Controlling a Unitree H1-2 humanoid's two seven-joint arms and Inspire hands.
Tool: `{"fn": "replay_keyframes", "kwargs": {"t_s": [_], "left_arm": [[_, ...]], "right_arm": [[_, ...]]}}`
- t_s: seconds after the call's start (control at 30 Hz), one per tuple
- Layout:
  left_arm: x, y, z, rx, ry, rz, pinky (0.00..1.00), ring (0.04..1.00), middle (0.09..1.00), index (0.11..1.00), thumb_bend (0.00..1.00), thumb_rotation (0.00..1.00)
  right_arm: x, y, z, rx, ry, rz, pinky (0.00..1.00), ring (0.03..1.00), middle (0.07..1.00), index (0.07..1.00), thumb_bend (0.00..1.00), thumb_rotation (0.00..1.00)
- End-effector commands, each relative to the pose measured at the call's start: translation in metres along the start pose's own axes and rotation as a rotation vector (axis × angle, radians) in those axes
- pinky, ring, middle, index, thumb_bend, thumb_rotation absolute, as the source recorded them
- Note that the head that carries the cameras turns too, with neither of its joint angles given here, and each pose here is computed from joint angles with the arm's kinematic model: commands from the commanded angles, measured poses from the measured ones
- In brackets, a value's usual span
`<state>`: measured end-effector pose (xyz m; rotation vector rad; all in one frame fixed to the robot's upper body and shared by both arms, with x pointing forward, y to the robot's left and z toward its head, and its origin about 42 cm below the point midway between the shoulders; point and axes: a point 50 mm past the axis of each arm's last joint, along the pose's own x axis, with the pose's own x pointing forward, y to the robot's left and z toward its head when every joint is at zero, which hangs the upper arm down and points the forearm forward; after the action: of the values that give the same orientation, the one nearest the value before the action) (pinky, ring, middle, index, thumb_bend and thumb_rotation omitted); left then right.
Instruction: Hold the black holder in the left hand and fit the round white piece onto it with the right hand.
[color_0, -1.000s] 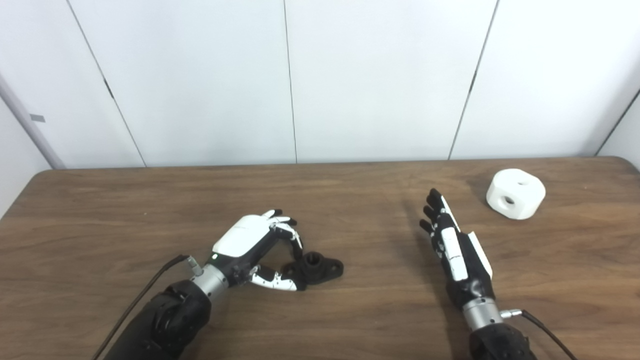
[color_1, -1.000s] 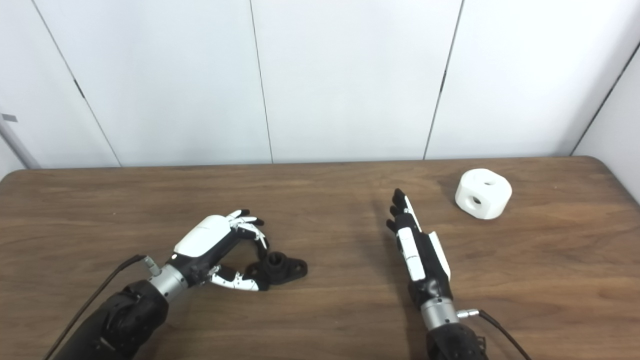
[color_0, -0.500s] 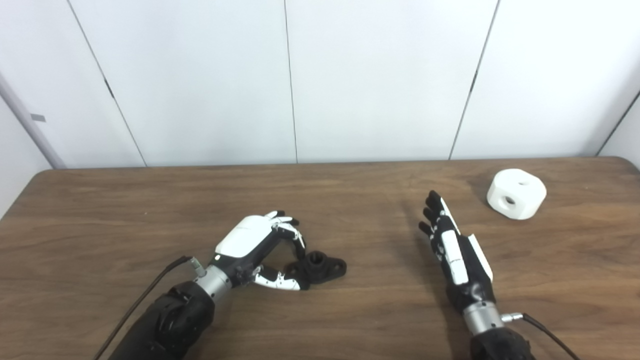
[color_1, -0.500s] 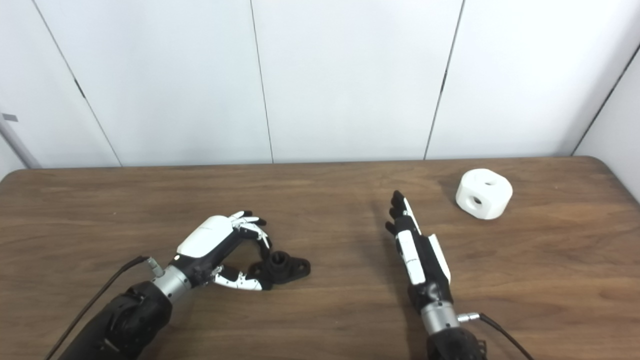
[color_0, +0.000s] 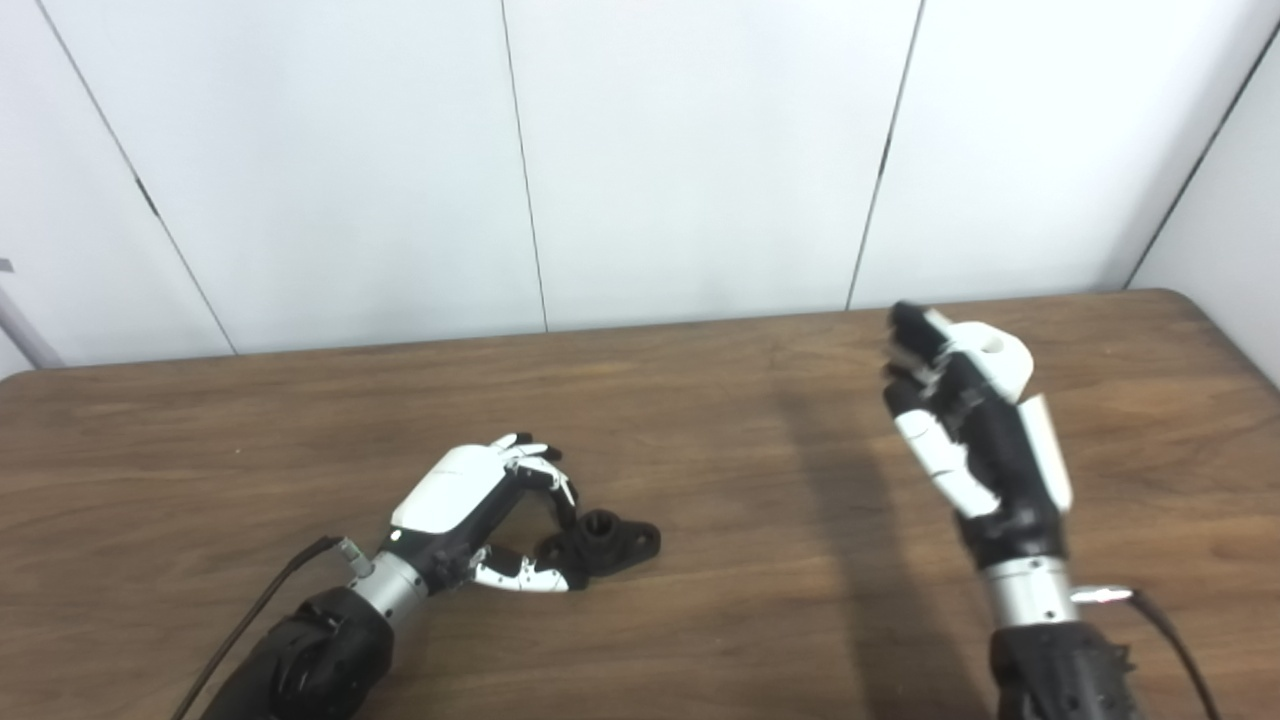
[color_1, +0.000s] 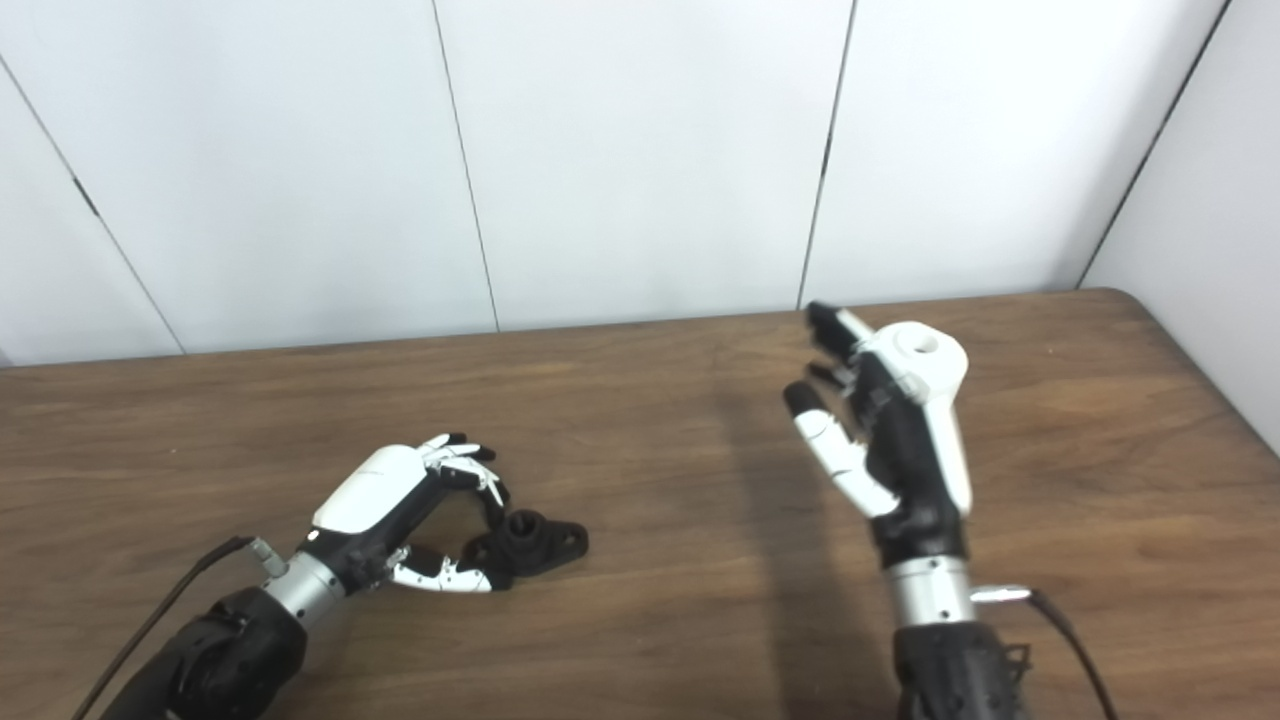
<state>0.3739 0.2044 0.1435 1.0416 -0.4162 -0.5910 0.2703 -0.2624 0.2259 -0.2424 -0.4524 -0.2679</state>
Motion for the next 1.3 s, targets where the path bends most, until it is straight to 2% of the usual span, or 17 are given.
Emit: {"fn": "replay_keyframes", "kwargs": {"t_s": [0.0,0.03,0.1,0.17,0.27,0.43,0.53,0.63,0.67,0.73,0.83,0.93,1.0,1.03,1.07,1.17,1.27], "left_arm": [[0.003,-0.019,0.006,-0.003,-0.028,-0.088,0.95,0.866,0.673,0.482,0.52,0.05],[0.003,-0.020,0.006,-0.003,-0.030,-0.091,0.95,0.866,0.673,0.482,0.52,0.05],[0.003,-0.020,0.007,-0.002,-0.035,-0.099,0.96,0.868,0.676,0.482,0.52,0.05],[0.003,-0.020,0.007,-0.003,-0.038,-0.101,0.97,0.868,0.676,0.482,0.52,0.05],[0.003,-0.021,0.007,-0.007,-0.039,-0.106,0.98,0.871,0.676,0.482,0.52,0.05],[0.001,-0.023,0.007,-0.009,-0.035,-0.110,0.98,0.872,0.676,0.482,0.52,0.05],[-0.002,-0.023,0.004,-0.009,-0.030,-0.119,0.98,0.873,0.683,0.482,0.52,0.05],[-0.004,-0.022,0.002,-0.008,-0.031,-0.114,0.96,0.867,0.686,0.483,0.52,0.05],[-0.005,-0.021,0.001,-0.009,-0.033,-0.109,0.96,0.864,0.684,0.483,0.52,0.05],[-0.005,-0.021,-0.001,-0.009,-0.040,-0.099,0.94,0.855,0.676,0.482,0.52,0.05],[-0.005,-0.020,-0.004,-0.010,-0.043,-0.097,0.93,0.849,0.673,0.482,0.52,0.05],[-0.005,-0.020,-0.006,-0.011,-0.047,-0.097,0.93,0.850,0.674,0.482,0.52,0.05],[-0.004,-0.020,-0.006,-0.008,-0.044,-0.098,0.93,0.849,0.673,0.482,0.52,0.05],[-0.004,-0.020,-0.006,-0.010,-0.041,-0.098,0.93,0.849,0.674,0.482,0.52,0.05],[-0.004,-0.020,-0.007,-0.011,-0.040,-0.098,0.94,0.851,0.675,0.482,0.52,0.05],[-0.003,-0.020,-0.008,-0.013,-0.041,-0.097,0.94,0.848,0.674,0.482,0.52,0.05],[-0.003,-0.019,-0.008,-0.011,-0.039,-0.100,0.94,0.849,0.676,0.482,0.52,0.05]], "right_arm": [[0.014,-0.011,0.024,-0.066,-0.153,-0.065,0.71,0.818,0.811,0.767,0.48,0.51],[0.017,-0.016,0.026,-0.090,-0.174,-0.083,0.69,0.804,0.804,0.759,0.49,0.50],[0.021,-0.026,0.026,-0.106,-0.191,-0.096,0.61,0.777,0.796,0.751,0.47,0.41],[0.023,-0.034,0.025,-0.131,-0.195,-0.102,0.59,0.774,0.801,0.754,0.48,0.38],[0.026,-0.047,0.023,-0.191,-0.194,-0.139,0.62,0.775,0.801,0.752,0.50,0.40],[0.030,-0.055,0.012,-0.220,-0.203,-0.202,0.63,0.781,0.795,0.741,0.49,0.28],[0.033,-0.056,0.001,-0.246,-0.217,-0.243,0.64,0.785,0.799,0.737,0.52,0.21],[0.039,-0.060,-0.012,-0.304,-0.200,-0.262,0.67,0.794,0.809,0.745,0.57,0.22],[0.041,-0.063,-0.015,-0.340,-0.187,-0.262,0.68,0.797,0.810,0.757,0.58,0.24],[0.046,-0.069,-0.020,-0.398,-0.152,-0.253,0.69,0.801,0.817,0.775,0.62,0.29],[0.052,-0.077,-0.026,-0.467,-0.107,-0.229,0.63,0.770,0.837,0.803,0.65,0.28],[0.060,-0.086,-0.034,-0.500,-0.059,-0.197,0.68,0.805,0.865,0.817,0.67,0.23],[0.065,-0.091,-0.040,-0.522,-0.020,-0.157,0.79,0.888,0.900,0.838,0.71,0.28],[0.068,-0.094,-0.043,-0.535,0.003,-0.131,0.82,0.907,0.909,0.843,0.72,0.31],[0.071,-0.097,-0.046,-0.537,0.029,-0.108,0.81,0.909,0.917,0.857,0.74,0.35],[0.078,-0.103,-0.054,-0.522,0.080,-0.052,0.75,0.899,0.924,0.872,0.78,0.37],[0.083,-0.108,-0.059,-0.519,0.098,-0.018,0.79,0.919,0.932,0.877,0.81,0.38]]}}
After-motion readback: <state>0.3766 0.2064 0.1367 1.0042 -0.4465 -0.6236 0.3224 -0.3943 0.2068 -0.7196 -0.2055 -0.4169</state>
